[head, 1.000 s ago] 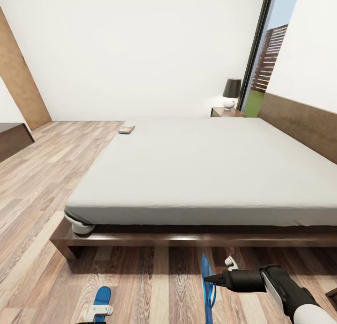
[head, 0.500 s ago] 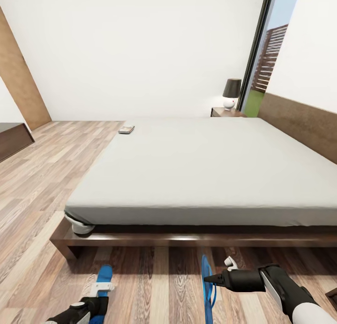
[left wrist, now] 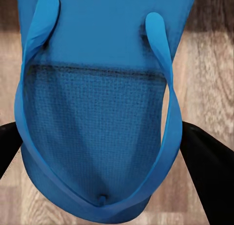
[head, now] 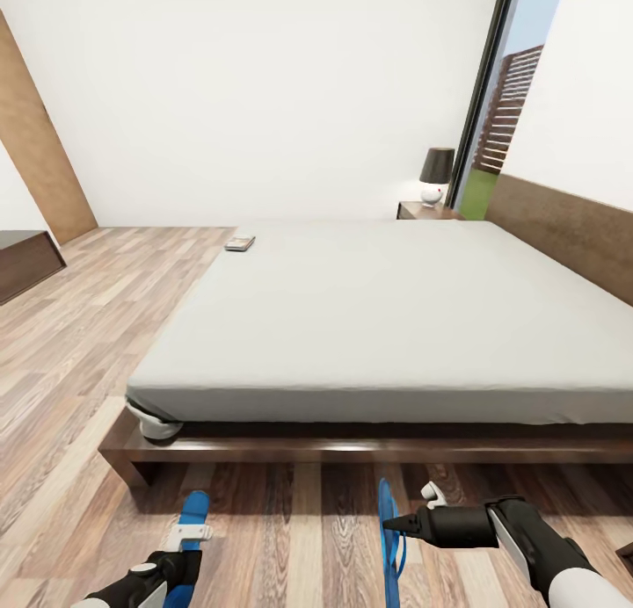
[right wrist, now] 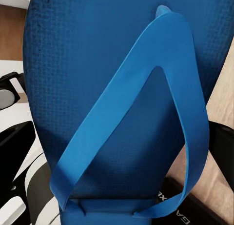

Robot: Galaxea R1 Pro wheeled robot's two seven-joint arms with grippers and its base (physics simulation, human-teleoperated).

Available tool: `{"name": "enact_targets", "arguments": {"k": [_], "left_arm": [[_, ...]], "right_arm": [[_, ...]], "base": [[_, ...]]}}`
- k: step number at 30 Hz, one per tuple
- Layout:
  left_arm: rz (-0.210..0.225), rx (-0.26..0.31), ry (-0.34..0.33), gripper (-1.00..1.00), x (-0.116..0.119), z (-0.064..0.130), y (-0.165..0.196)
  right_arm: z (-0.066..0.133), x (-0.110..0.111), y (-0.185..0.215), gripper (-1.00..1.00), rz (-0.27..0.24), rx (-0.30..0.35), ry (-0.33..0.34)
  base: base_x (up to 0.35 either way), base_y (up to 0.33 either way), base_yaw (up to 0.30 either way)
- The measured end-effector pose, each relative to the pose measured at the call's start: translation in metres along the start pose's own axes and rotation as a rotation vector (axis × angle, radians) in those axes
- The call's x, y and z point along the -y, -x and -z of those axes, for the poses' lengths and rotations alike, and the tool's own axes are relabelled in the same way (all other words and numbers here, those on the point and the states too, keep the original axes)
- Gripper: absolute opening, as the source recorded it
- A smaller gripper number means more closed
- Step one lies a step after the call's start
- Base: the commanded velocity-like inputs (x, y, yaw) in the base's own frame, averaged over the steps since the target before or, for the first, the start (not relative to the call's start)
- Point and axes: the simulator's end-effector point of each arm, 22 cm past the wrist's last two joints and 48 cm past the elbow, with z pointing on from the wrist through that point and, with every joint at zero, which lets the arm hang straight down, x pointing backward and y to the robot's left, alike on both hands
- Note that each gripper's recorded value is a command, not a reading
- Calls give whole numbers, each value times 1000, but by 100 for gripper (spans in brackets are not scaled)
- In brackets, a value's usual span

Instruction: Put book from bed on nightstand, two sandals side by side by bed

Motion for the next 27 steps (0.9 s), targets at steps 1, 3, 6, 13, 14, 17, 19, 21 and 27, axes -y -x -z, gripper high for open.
{"name": "enact_targets", "arguments": {"k": [1, 3, 6, 13, 14, 17, 19, 21, 27], "left_arm": [[0, 1, 0, -100, 0, 0, 0], [0, 2, 0, -100, 0, 0, 0], [0, 4, 0, -100, 0, 0, 1], [-2, 10, 0, -100, 0, 0, 2], [-3, 12, -1, -100, 0, 0, 3], [-3, 21, -1, -100, 0, 0, 4], [-4, 25, -1, -100, 0, 0, 5], [-4, 27, -2, -100, 0, 0, 5], [-4, 29, -2, -100, 1, -10, -3]], "right_arm": [[0, 0, 0, -100, 0, 0, 0], [0, 0, 0, -100, 0, 0, 0], [0, 0, 0, -100, 0, 0, 0], [0, 0, 0, -100, -1, 0, 0], [0, 1, 0, -100, -1, 0, -2], [0, 5, -2, -100, -8, 0, -15], [0, 7, -3, -100, -14, -1, -22], [0, 8, -4, -100, -17, -1, -26], [-7, 19, -9, -100, -19, 1, -21]], "base": [[0, 38, 0], [0, 25, 0], [0, 36, 0], [0, 100, 0], [0, 36, 0], [0, 18, 0], [0, 8, 0], [0, 4, 0], [0, 1, 0]]}}
